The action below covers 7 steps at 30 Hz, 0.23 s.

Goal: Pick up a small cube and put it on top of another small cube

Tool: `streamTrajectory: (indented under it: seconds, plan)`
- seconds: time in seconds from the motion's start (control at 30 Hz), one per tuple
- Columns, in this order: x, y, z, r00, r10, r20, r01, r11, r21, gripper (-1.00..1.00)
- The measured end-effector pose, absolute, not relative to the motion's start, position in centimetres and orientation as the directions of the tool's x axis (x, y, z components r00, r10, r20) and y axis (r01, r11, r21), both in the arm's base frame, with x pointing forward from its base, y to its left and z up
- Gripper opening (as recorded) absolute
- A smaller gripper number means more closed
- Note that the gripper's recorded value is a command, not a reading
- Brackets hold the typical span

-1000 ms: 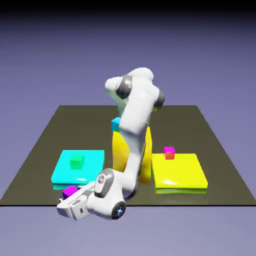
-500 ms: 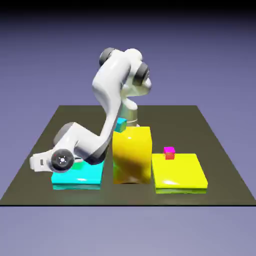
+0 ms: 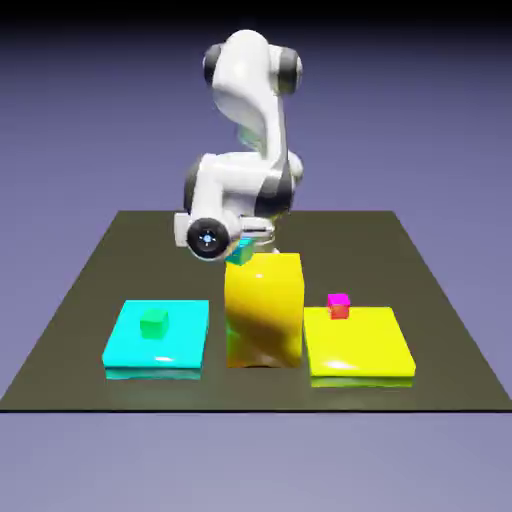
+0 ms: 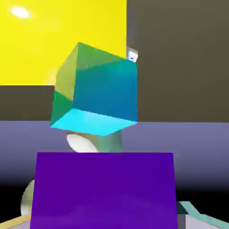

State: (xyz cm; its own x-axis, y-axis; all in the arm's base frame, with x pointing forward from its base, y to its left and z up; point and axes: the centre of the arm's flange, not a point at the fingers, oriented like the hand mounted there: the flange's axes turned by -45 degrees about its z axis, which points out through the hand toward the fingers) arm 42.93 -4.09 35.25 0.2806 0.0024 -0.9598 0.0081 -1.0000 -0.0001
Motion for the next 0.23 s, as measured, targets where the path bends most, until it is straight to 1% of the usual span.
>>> streamTrajectory:
  seconds: [0.13, 0.17, 0.23]
  plan:
    - [39.7, -4.1, 33.0, 0.281, 0.003, -0.960, 0.008, -1.000, 0.000, -1.00]
    - [39.4, -4.1, 32.8, 0.281, 0.003, -0.960, 0.008, -1.000, 0.000, 1.00]
    - [39.4, -4.1, 32.8, 0.281, 0.003, -0.960, 0.009, -1.000, 0.000, 1.00]
